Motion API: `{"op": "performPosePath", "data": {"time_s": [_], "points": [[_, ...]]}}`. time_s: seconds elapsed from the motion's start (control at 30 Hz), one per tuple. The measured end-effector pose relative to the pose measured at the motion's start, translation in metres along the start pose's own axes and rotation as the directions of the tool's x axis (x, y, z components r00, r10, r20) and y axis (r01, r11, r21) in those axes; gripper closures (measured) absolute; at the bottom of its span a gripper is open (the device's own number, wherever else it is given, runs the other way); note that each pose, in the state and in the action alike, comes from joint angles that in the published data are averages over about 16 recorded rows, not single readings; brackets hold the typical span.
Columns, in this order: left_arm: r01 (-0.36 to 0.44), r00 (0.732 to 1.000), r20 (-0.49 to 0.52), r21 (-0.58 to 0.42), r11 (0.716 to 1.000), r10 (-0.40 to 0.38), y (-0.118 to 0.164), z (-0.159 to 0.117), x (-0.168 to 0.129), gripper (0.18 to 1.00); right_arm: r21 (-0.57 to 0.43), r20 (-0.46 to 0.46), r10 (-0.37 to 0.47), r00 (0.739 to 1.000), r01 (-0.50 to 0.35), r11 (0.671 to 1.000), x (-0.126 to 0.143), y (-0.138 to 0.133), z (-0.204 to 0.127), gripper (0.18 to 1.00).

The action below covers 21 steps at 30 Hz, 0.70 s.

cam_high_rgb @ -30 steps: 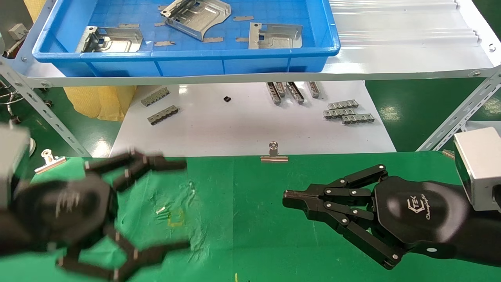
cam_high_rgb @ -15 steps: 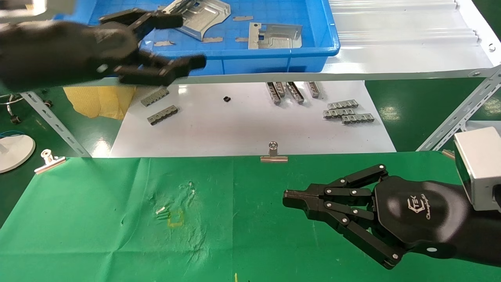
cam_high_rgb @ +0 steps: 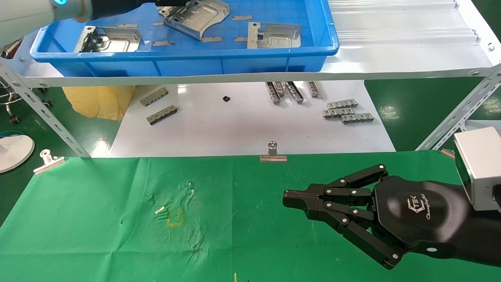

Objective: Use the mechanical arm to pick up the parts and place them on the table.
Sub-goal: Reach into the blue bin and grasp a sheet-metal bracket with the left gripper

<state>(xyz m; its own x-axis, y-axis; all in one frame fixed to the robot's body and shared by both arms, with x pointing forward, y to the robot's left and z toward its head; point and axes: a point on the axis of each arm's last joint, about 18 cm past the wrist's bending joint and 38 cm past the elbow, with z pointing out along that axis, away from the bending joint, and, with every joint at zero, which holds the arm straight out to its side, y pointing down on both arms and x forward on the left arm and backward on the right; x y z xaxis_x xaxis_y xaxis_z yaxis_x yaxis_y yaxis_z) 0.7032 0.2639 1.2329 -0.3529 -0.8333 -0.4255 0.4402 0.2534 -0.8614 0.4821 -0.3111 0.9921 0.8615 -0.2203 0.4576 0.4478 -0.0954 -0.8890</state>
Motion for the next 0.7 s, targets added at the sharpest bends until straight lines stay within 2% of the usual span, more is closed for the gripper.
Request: {"op": "performPosePath", "data": {"time_s": [0.17, 0.43, 0.7], "points": [[0.005, 0.999, 0.052, -0.052, 0.999, -0.002, 0.006, 0.011, 0.000, 0.188, 0.000, 0.000, 0.000, 1.000, 0.000, 1.000, 0.000, 0.000, 0.000, 0.981], [0.013, 0.998, 0.069, -0.103, 0.995, -0.006, 0.016, 0.014, 0.001, 0.219, 0.000, 0.000, 0.000, 1.000, 0.000, 1.000, 0.000, 0.000, 0.000, 0.946], [0.014, 0.998, 0.061, -0.124, 0.992, -0.007, 0.019, 0.015, 0.004, 0.302, 0.000, 0.000, 0.000, 1.000, 0.000, 1.000, 0.000, 0.000, 0.000, 0.842]]}}
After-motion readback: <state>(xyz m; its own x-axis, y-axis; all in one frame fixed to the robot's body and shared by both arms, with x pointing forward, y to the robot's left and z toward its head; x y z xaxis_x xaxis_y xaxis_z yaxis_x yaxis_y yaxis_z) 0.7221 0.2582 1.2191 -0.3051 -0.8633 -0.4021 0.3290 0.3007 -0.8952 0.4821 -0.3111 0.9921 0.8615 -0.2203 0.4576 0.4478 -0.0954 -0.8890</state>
